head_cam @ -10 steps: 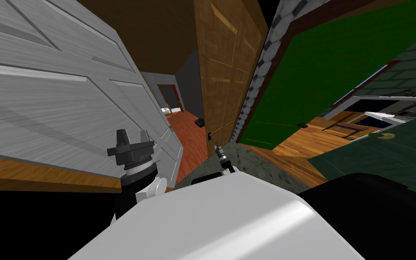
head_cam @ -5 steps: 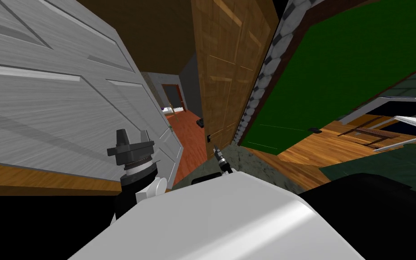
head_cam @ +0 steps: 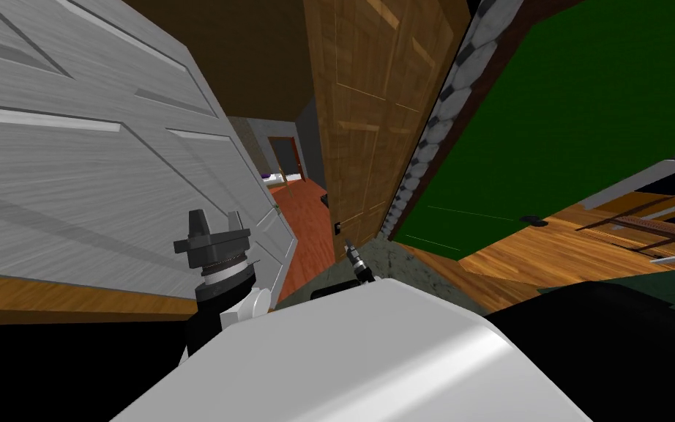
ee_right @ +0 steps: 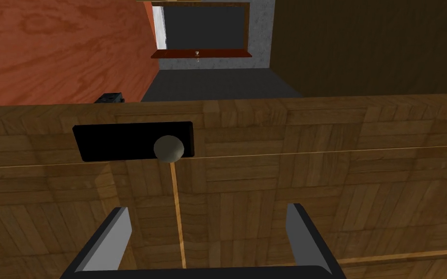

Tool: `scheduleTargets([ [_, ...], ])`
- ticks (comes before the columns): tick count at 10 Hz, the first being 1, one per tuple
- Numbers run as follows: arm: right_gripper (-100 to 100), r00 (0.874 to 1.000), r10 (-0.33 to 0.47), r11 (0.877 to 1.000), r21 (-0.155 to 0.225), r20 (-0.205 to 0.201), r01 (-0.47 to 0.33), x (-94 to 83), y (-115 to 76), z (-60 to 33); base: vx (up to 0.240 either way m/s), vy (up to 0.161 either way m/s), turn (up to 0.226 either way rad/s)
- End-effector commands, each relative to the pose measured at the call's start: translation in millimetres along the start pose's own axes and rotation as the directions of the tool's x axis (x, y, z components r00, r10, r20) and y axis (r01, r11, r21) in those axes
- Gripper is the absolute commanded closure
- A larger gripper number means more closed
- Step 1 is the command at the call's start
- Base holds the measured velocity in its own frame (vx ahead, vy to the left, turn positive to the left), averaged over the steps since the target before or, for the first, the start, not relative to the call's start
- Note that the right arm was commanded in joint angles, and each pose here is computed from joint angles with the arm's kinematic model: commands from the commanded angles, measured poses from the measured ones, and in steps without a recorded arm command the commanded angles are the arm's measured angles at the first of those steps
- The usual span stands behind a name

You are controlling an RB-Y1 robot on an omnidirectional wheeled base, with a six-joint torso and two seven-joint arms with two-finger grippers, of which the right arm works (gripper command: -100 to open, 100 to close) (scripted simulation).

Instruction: Push the door open

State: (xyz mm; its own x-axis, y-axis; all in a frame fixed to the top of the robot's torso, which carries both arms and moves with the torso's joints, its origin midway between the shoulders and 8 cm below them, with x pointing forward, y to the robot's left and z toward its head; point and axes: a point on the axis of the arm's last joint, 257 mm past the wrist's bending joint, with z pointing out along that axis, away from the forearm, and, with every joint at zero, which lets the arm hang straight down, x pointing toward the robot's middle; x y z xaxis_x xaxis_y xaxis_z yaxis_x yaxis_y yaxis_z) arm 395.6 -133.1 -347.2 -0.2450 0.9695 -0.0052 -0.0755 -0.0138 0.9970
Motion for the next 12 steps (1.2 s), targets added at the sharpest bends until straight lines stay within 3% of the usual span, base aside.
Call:
scheduleTargets([
  [1, -100, 1.0, 0.001, 1.0, 0.014, -0.01, -0.001, 4.4, -8.9, -3.2, 0.075, -0.086, 0.058],
  [5, -100, 0.999, 0.008, 0.998, 0.067, -0.044, -0.005, 19.9, -37.5, -15.3, 0.112, -0.133, 0.107],
  [7, -100, 0.999, 0.008, 0.998, 0.069, -0.046, -0.005, 20.3, -39.2, -18.0, 0.09, -0.12, 0.06],
  [12, -100, 0.999, 0.007, 0.997, 0.074, -0.034, -0.004, 15.3, -42.9, -9.8, 0.161, 0.051, 0.028],
])
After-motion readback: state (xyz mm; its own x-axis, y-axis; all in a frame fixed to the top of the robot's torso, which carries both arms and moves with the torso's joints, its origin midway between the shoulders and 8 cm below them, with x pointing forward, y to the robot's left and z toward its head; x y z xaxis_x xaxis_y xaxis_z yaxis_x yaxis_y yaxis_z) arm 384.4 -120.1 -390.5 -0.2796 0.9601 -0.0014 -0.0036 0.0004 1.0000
